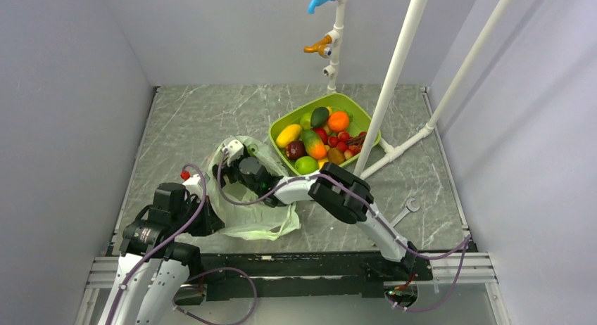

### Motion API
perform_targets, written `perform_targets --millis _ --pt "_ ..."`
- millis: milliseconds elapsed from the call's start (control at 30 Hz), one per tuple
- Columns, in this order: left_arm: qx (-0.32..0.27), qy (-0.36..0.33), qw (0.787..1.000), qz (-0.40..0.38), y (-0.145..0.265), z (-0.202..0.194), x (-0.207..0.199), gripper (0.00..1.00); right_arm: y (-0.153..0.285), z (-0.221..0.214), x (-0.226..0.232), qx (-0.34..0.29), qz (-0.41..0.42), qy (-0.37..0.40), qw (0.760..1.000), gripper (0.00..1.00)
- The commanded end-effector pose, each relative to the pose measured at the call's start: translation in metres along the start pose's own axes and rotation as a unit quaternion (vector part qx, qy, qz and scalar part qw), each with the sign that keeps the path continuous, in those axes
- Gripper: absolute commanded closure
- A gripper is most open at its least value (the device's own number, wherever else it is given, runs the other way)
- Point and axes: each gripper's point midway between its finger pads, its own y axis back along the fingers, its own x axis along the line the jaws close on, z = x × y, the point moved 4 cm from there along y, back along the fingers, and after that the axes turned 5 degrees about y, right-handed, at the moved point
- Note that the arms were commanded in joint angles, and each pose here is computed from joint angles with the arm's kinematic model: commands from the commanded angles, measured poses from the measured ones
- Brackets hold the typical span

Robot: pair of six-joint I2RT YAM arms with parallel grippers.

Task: Take the fake fruits out of the plastic bag
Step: Take out the fake fruit from the plastic bag.

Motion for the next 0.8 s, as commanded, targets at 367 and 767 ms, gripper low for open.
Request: perform_targets --millis 367,767 --pt "-0.012 -0.009 1.0 -0.012 -0.001 0.006 -0.003 1.0 -0.041 -0.012 0.005 0.011 0.038 -0.012 0.999 0.25" --pt "-0.012 -0.008 1.0 -0.011 -0.001 0.006 -0.003 1.0 0.01 0.047 0.004 -0.014 0.067 -0.02 0.997 0.85"
